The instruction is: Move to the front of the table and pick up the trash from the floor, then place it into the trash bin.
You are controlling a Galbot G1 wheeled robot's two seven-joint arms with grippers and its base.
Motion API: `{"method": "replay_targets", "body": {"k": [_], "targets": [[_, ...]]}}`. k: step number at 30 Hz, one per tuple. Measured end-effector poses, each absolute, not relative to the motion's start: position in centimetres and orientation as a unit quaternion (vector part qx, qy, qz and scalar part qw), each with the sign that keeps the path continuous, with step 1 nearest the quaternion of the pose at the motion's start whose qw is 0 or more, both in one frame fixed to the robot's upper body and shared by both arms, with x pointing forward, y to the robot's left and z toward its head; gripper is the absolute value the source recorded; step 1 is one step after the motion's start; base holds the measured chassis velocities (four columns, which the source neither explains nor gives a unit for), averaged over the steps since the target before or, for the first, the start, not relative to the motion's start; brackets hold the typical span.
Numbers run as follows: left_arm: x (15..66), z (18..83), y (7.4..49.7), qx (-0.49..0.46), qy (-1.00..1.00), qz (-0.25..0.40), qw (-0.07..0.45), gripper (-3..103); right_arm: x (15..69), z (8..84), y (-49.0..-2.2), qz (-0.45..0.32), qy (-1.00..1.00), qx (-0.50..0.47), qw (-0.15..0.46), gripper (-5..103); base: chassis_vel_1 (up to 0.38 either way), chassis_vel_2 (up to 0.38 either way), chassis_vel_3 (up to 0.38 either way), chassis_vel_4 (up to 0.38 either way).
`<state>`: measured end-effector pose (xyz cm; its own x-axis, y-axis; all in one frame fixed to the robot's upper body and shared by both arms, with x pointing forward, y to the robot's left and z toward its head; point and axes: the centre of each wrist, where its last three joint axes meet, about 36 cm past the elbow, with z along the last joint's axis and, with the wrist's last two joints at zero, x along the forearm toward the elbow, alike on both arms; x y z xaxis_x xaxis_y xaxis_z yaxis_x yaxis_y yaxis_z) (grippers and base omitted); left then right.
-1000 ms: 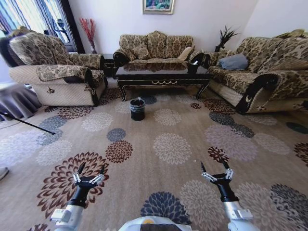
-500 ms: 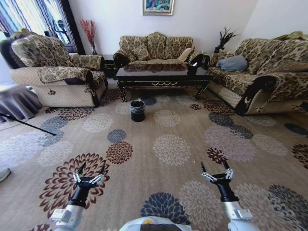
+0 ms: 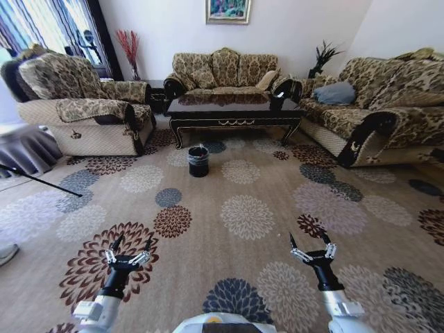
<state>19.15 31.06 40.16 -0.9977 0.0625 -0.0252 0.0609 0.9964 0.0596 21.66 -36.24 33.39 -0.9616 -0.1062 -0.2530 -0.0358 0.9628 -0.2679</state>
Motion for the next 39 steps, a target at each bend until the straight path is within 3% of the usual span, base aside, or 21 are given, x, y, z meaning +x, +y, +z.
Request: {"method": "replay_targets", "body": {"k": [39], "targets": [[19.15,40.17,31.06,0.031,0.999,0.029,0.014,100,21.66,33.39,-36.24,-0.132,0.982,-0.036,0.134,100,0.000,0.000,0.000,0.000]]}}
